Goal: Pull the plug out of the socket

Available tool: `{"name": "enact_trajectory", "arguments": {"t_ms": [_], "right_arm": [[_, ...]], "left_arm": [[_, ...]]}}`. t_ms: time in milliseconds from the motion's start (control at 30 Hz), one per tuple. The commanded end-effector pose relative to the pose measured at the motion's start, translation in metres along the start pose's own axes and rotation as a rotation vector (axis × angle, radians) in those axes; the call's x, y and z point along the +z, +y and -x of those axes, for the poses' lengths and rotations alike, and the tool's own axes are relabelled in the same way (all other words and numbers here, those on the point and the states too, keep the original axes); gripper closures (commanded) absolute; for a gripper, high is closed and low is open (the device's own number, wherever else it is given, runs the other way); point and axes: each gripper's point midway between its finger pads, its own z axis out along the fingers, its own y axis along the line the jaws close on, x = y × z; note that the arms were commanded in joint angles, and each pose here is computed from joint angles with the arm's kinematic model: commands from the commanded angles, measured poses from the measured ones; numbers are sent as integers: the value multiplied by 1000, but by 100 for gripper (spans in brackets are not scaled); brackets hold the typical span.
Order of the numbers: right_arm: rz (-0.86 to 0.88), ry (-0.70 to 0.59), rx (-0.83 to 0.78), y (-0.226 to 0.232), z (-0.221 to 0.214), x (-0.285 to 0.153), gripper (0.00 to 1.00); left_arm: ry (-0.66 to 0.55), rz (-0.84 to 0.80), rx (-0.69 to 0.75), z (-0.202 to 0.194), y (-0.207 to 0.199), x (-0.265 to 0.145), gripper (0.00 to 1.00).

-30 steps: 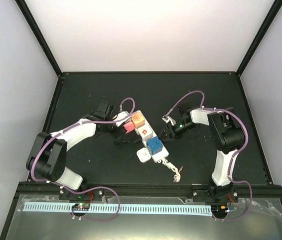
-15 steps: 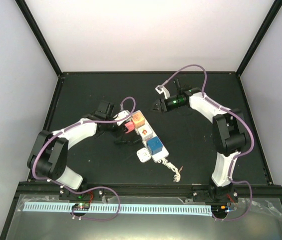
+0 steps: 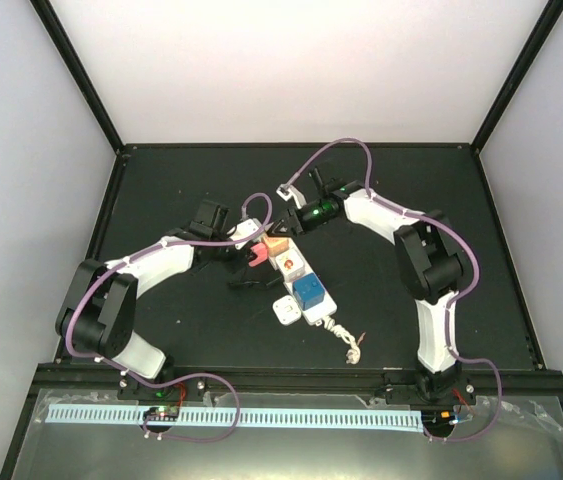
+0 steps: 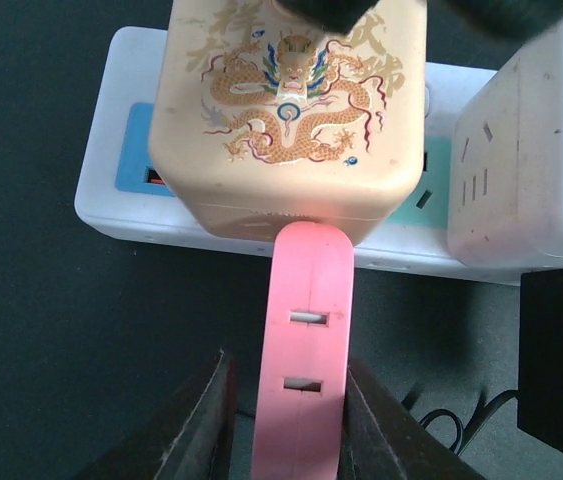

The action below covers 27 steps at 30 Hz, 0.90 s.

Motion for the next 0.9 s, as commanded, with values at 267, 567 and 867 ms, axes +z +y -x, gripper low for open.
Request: {"name": "enact_trajectory", "arguments": {"t_ms": [267,567,867], "right_arm": [[40,17,39,-7,5,28,65],[26,45,70,-17,-9,33,77],[-45,79,68,-33,-25,33,86]], "left_arm": [[-24,-28,37,10,-3,5,75],[-20,-18,35,8,-2,4,81],[7,1,35,2,0,3,90]]}}
